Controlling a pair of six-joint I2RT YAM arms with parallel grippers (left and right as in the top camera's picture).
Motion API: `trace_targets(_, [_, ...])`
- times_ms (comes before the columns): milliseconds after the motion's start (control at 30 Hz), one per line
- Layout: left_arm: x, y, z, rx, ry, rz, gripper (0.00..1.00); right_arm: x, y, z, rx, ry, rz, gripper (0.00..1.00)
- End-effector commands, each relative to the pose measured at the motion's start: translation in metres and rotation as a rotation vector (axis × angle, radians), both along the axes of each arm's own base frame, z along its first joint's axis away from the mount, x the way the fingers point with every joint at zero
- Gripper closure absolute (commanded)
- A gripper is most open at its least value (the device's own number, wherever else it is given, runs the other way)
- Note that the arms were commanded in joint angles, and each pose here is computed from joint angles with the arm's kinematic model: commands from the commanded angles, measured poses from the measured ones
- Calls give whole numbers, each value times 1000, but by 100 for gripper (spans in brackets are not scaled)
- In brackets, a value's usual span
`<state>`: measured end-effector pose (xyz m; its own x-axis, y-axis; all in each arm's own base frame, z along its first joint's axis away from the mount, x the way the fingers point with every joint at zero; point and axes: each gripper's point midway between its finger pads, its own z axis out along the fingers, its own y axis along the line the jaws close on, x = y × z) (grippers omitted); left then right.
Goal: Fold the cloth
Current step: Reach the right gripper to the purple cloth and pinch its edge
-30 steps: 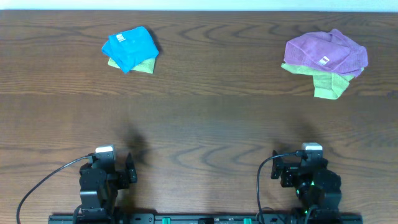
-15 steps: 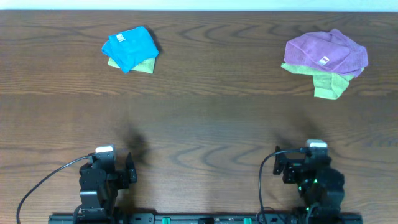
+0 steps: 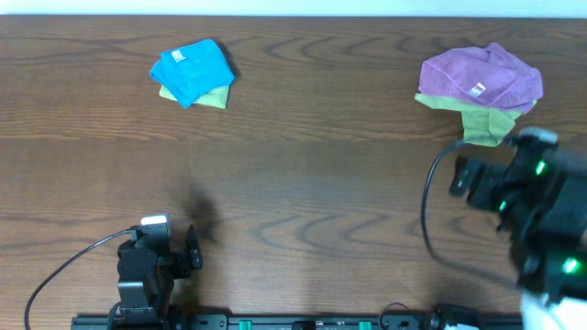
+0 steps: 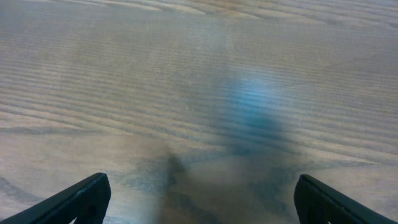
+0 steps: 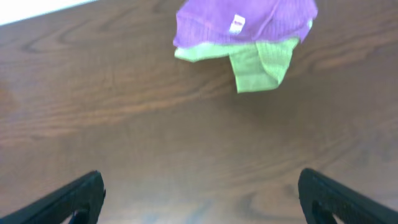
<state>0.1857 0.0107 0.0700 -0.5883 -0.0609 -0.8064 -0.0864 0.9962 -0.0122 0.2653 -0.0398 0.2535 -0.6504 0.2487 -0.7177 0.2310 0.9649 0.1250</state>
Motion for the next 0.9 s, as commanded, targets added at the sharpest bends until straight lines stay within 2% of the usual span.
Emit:
trace_targets(0, [-3,3,-8,24,24,1,5,24,-15,32,24,11,-75,1])
trace_targets(200, [-3,3,-8,24,24,1,5,68,-40,55,34,61,-125,1])
trace_targets(367, [-3,3,-8,24,24,1,5,101,-64,50,40,86,-166,1])
trace_targets(667, [-3,3,-8,24,23,1,5,165,-103,-3,48,120,-197,1])
trace_targets(867, [-3,3,-8,24,24,1,5,203,-129,-41,-20,120,-225,1])
